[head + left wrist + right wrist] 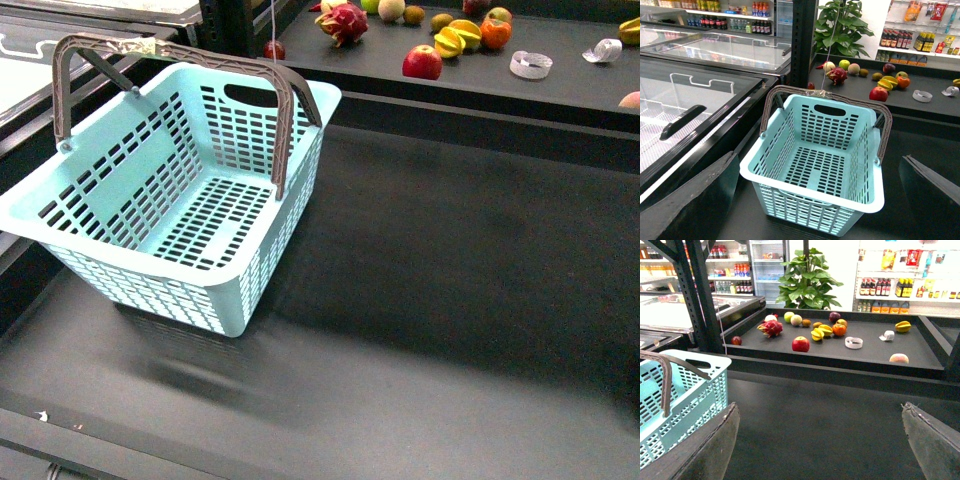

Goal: Pick mango with right arm and hold basket with left

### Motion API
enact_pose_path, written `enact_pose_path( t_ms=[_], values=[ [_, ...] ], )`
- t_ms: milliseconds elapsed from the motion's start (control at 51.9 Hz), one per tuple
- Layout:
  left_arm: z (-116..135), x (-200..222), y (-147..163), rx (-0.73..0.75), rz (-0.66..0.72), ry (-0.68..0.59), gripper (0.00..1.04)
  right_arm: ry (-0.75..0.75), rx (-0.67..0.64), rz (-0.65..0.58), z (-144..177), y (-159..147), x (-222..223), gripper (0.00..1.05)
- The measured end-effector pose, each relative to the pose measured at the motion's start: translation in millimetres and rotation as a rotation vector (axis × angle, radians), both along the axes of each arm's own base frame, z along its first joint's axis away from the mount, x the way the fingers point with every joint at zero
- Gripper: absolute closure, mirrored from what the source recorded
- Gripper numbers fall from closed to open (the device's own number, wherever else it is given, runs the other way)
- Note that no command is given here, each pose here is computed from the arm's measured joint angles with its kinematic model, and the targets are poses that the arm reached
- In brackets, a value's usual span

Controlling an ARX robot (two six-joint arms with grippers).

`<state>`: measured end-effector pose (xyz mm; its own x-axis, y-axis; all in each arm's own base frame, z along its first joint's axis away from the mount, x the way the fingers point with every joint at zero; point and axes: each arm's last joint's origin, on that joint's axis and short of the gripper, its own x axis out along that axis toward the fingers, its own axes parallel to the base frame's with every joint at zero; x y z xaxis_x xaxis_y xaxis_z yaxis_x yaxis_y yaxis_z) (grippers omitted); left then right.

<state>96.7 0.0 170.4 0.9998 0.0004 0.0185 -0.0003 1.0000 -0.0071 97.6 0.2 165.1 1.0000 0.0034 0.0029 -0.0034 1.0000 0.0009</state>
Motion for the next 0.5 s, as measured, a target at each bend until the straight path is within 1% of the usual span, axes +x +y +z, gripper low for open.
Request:
enact_pose_path(
  t_ms=[501],
  values=[
    [0.0, 0.0, 0.0, 0.0, 0.0, 0.0, 0.06, 0.0, 0.0, 0.0, 0.0, 0.0, 0.0, 0.08]
  ],
)
